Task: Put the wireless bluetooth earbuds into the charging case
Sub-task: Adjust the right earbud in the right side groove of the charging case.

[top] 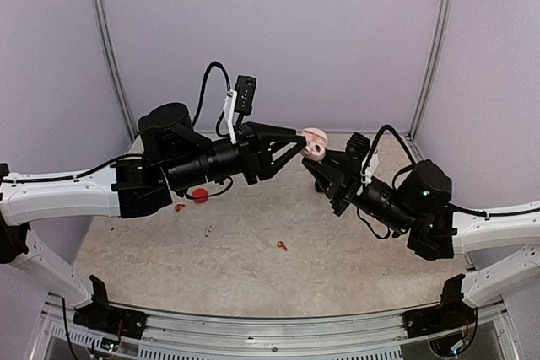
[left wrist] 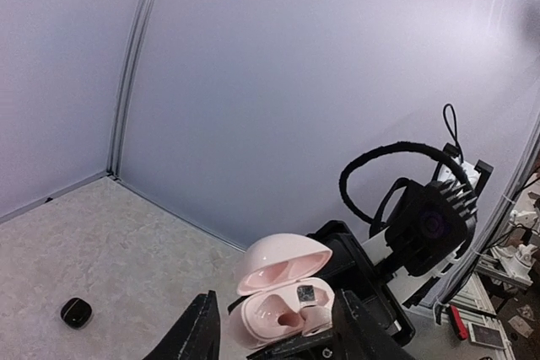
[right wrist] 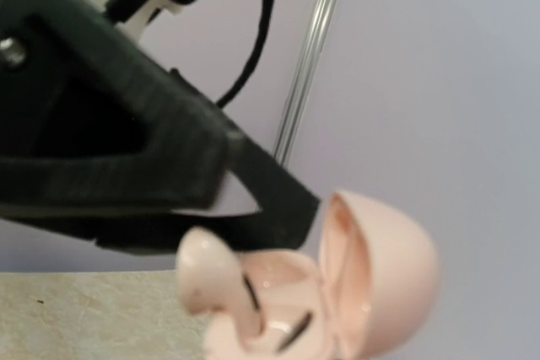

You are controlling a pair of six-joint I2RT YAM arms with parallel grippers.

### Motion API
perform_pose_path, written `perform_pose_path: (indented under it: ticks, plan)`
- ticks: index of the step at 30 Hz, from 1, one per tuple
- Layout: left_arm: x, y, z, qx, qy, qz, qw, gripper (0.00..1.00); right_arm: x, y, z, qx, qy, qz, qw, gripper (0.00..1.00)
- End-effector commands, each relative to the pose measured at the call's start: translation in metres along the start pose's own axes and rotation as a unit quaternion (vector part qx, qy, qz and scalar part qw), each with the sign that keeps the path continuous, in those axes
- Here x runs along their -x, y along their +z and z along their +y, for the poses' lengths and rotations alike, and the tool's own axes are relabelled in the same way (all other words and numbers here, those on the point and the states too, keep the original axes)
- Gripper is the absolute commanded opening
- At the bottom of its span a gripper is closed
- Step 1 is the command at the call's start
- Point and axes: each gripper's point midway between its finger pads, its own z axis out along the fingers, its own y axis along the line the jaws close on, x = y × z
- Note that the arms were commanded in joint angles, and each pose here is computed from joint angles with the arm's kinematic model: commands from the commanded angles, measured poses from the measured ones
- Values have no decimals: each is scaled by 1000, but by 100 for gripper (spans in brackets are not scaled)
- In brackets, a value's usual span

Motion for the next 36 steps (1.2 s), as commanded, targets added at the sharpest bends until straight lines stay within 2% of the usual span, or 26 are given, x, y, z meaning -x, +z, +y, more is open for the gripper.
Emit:
perform_pose_path:
  ticks: [1, 5, 7, 8, 13, 18, 24, 36]
  plan:
    - [16, -18, -4, 9, 63, -1, 998, 52, 23, -3, -2, 4, 23, -29, 999, 0]
    - [27, -32, -1, 28, 115, 10, 993, 76, 16, -8, 6, 32, 36, -15, 999, 0]
    - [26, -40, 0, 24, 127, 18, 991, 97, 17, -12, 14, 58, 41, -15, 997, 0]
    - [30, -46, -1, 22, 131, 14, 991, 99, 17, -14, 17, 71, 43, -14, 996, 0]
    - [29, -70, -5, 13, 162, 18, 987, 99, 19, -25, 39, 146, 53, -11, 988, 0]
    - [17, -71, -27, -41, 197, 81, 976, 99, 15, -28, 54, 193, 61, 7, 979, 0]
    - [3, -61, -44, -50, 213, 106, 970, 99, 8, -23, 53, 187, 62, 27, 980, 0]
    - [-16, -37, -24, 17, 221, 157, 963, 99, -10, -11, 45, 157, 58, 72, 983, 0]
